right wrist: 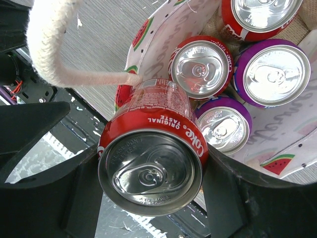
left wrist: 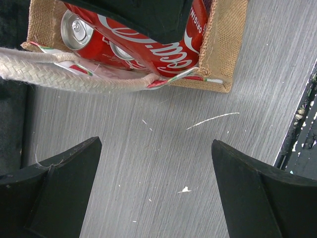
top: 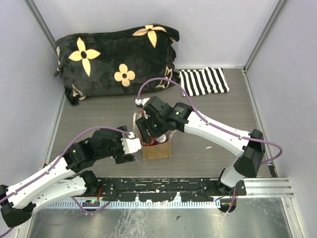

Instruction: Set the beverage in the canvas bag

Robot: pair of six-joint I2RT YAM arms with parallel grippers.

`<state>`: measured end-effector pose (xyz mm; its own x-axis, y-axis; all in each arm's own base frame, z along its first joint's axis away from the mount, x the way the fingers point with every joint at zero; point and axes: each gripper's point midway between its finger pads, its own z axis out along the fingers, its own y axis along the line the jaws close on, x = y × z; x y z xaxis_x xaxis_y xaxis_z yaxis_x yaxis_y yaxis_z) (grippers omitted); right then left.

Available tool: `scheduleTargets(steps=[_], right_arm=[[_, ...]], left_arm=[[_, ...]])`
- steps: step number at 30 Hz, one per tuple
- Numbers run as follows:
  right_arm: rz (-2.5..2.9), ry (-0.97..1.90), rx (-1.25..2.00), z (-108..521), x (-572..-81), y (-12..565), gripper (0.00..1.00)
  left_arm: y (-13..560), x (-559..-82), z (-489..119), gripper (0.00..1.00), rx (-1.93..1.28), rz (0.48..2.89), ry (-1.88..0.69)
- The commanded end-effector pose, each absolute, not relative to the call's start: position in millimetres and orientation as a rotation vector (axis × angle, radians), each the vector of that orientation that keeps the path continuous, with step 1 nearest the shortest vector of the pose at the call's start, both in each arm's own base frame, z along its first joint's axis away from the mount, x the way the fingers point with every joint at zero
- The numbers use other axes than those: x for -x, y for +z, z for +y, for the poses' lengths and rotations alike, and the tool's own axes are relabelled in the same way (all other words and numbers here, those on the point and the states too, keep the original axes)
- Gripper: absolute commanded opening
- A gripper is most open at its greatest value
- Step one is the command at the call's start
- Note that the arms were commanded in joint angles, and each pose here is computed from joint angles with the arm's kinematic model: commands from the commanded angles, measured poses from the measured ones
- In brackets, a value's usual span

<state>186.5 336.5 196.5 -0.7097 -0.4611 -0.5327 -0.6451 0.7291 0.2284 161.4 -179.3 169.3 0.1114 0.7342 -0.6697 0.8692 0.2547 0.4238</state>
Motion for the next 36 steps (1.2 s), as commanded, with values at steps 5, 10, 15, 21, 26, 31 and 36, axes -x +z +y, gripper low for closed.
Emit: scheduleTargets(steps=[5,10,15,21,26,31,36], right_arm=[[2.474,0.598,0.905,333.0,-174.5,209.4,0.01],[2.492,0.597,0.938,331.5,-170.1,205.0,0.01],[2.494,0.603,0.955,331.9,-168.2,205.6,0.01],[2.486,0.559,0.949,321.0,-168.8,216.6,0.01],[2.497,0.517,0.963,315.2,-169.3,216.9,0.01],[2.492,0.521,0.968,320.9,-172.4,212.6,0.01],[2.487,0.513,0.974,331.1,-180.0,199.3,0.01]], left_arm=[[168.3,-165.1,-184.5,1.0,-1.487,1.637,-0.205],[167.8,-165.4,-185.0,1.0,-1.488,1.636,-0.205],[166.4,-165.1,-182.6,1.0,-1.487,1.646,-0.2],[164.2,-164.6,-180.4,1.0,-1.486,1.659,-0.2],[162.9,-164.8,-181.8,1.0,-1.487,1.658,-0.204],[162.6,-165.0,-182.3,1.0,-1.484,1.654,-0.205],[162.4,-164.8,-181.9,1.0,-1.482,1.653,-0.205]])
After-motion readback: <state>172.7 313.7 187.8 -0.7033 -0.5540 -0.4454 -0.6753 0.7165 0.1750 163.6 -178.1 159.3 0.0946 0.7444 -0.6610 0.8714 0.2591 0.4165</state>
